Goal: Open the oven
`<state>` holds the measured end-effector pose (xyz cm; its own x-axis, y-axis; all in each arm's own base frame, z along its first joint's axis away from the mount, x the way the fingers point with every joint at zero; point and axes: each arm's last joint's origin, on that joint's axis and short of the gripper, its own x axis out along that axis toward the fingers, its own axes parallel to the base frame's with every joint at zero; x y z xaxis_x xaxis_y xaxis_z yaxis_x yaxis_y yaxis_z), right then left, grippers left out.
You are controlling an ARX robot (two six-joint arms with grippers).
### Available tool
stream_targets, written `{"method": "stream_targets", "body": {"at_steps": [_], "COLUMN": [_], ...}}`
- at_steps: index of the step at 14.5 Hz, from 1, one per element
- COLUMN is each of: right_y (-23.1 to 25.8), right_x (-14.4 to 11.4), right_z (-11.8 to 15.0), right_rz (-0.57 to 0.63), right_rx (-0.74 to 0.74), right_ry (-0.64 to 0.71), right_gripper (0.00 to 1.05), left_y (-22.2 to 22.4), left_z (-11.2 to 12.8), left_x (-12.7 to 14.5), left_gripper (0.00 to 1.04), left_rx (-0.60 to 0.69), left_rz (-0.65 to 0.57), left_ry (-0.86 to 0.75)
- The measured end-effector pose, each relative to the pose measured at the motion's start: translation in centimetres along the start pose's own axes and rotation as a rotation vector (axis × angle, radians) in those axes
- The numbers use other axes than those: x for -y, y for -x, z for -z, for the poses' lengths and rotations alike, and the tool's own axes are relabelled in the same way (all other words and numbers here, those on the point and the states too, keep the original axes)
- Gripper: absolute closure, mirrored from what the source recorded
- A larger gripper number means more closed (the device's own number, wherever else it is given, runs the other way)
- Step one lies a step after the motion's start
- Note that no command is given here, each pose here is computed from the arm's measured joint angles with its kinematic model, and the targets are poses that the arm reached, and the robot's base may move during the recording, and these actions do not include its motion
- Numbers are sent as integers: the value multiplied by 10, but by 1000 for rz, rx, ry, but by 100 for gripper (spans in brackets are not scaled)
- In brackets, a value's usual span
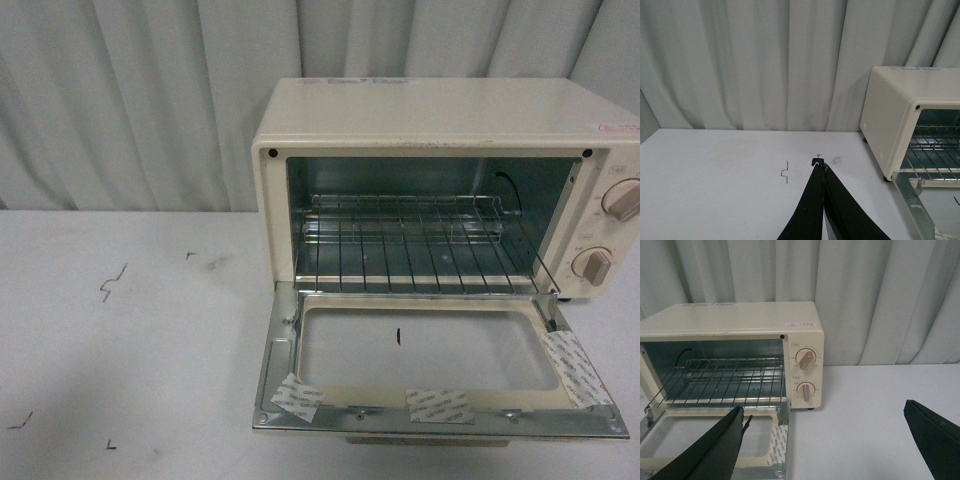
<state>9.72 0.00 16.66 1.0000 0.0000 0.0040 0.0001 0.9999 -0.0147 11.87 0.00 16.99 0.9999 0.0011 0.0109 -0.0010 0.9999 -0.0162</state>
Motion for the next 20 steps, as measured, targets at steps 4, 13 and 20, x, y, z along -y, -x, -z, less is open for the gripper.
{"method": "stream_targets", "body": {"at_steps": [4, 13, 20], "right_y": [0, 0, 0], "right_x": [0, 0, 0], "right_z": [0, 0, 0], "right_rz": [0, 0, 0], "right_rx": [0, 1, 1], "right_ry": [0, 0, 0], "right_gripper": [6, 6, 6], "left_y": [7, 21, 21], "left_z": [0, 4, 4], "left_x": [0, 0, 0], "left_gripper": [103, 103, 6], "left_rx": [-1, -11, -11], "left_rz": [0, 1, 1], "left_ry": [0, 0, 0]}}
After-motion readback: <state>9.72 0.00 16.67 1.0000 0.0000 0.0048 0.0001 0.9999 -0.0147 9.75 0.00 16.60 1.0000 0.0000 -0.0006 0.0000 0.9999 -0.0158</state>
